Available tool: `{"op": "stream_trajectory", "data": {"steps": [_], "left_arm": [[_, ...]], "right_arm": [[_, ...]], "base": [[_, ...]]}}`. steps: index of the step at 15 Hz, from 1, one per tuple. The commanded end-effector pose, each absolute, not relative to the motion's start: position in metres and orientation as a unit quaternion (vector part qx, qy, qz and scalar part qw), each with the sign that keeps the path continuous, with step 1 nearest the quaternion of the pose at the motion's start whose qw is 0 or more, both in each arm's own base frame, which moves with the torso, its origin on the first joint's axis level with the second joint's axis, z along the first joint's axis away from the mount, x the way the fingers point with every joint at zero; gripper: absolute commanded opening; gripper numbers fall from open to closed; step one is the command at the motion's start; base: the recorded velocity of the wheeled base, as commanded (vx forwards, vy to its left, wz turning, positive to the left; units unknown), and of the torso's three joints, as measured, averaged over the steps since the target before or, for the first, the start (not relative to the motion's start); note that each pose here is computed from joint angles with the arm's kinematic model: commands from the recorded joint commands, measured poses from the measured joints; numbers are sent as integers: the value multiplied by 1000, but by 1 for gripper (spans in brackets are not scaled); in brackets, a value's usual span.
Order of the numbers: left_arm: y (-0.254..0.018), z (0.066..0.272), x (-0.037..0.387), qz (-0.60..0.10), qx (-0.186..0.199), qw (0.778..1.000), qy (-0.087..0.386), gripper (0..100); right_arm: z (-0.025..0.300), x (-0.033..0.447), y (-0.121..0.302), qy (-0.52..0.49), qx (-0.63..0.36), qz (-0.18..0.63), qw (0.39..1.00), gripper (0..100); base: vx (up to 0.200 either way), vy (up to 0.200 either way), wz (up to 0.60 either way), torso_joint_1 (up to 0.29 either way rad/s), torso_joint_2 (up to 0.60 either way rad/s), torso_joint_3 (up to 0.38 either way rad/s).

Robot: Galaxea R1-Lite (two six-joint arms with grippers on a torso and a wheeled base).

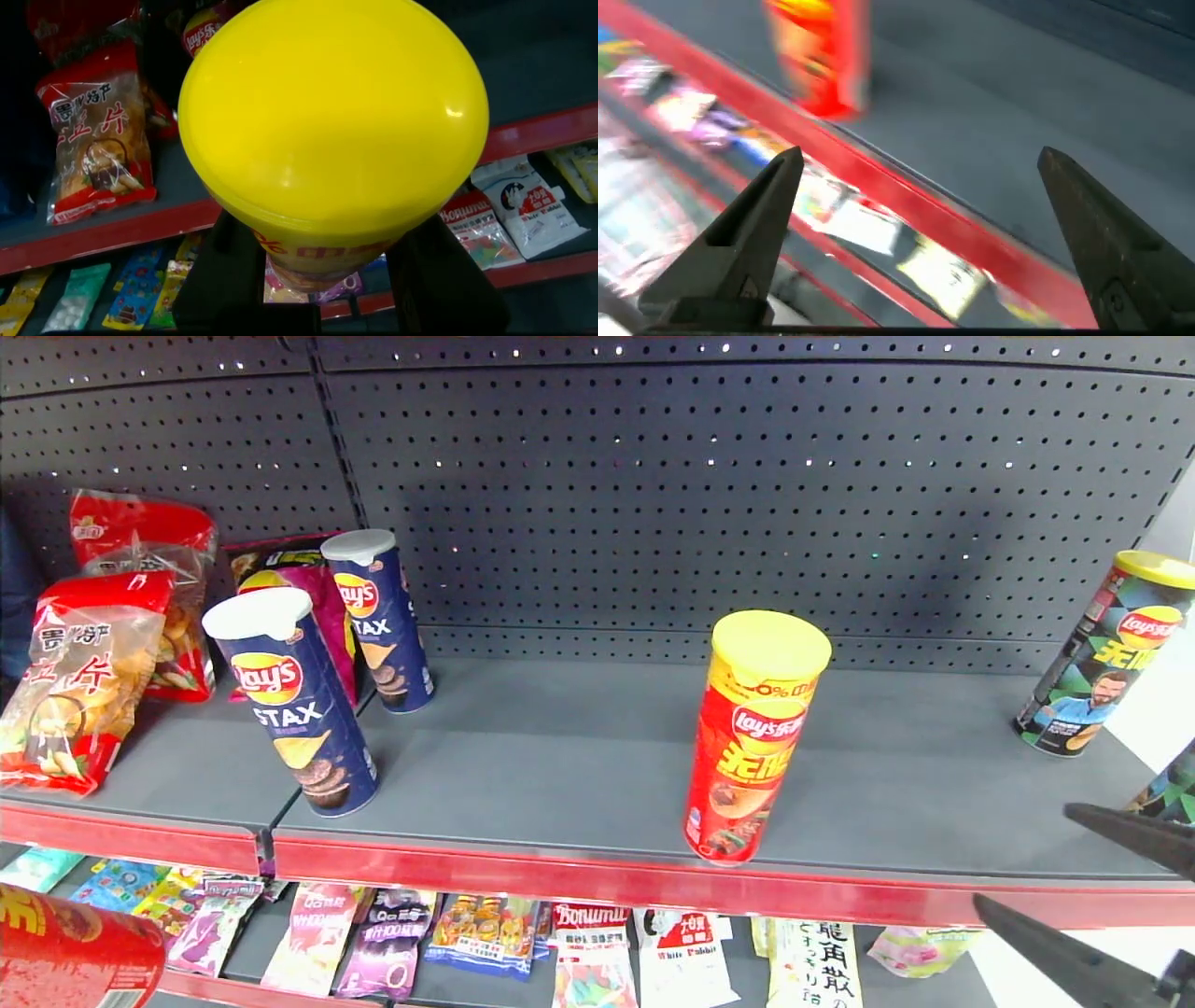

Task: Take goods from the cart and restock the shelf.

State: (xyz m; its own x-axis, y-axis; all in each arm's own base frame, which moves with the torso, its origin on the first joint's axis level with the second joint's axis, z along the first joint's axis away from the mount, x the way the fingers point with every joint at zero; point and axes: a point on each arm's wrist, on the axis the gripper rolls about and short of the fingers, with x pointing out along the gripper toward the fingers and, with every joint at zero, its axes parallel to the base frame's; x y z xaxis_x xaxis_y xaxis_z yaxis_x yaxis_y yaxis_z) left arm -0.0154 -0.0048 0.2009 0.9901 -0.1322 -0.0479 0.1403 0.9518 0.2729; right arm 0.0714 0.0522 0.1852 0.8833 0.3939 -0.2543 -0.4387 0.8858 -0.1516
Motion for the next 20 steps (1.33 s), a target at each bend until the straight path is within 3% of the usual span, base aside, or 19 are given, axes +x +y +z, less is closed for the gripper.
{"op": "stream_trajectory", "data": {"steps": [1, 3, 6, 10, 18, 20], "left_arm": [[-5, 203, -15, -68, 140, 988, 13, 0], [-5, 206, -15, -68, 141, 988, 10, 0], [-5, 204, -14, -69, 156, 985, 14, 0], [-5, 203, -14, -72, 157, 985, 14, 0], [-5, 202, -15, -76, 157, 985, 11, 0], [-5, 202, -15, -77, 157, 985, 11, 0]], "right_arm": [[186, 43, 18, 71, -92, 138, 984, 100], [166, 12, -1, 111, -95, 61, 987, 100], [150, -15, -11, 135, -104, 33, 985, 100], [147, -20, -13, 127, -107, 26, 986, 100], [144, -20, -13, 130, -118, 29, 984, 100], [144, -20, -13, 130, -118, 29, 984, 100]], "base": [[0, 0, 0, 0, 0, 0], [0, 0, 0, 0, 0, 0], [0, 0, 0, 0, 0, 0], [-200, 0, 0, 7, 4, 4], [0, 0, 0, 0, 0, 0], [0, 0, -600, 0, 0, 5]]}}
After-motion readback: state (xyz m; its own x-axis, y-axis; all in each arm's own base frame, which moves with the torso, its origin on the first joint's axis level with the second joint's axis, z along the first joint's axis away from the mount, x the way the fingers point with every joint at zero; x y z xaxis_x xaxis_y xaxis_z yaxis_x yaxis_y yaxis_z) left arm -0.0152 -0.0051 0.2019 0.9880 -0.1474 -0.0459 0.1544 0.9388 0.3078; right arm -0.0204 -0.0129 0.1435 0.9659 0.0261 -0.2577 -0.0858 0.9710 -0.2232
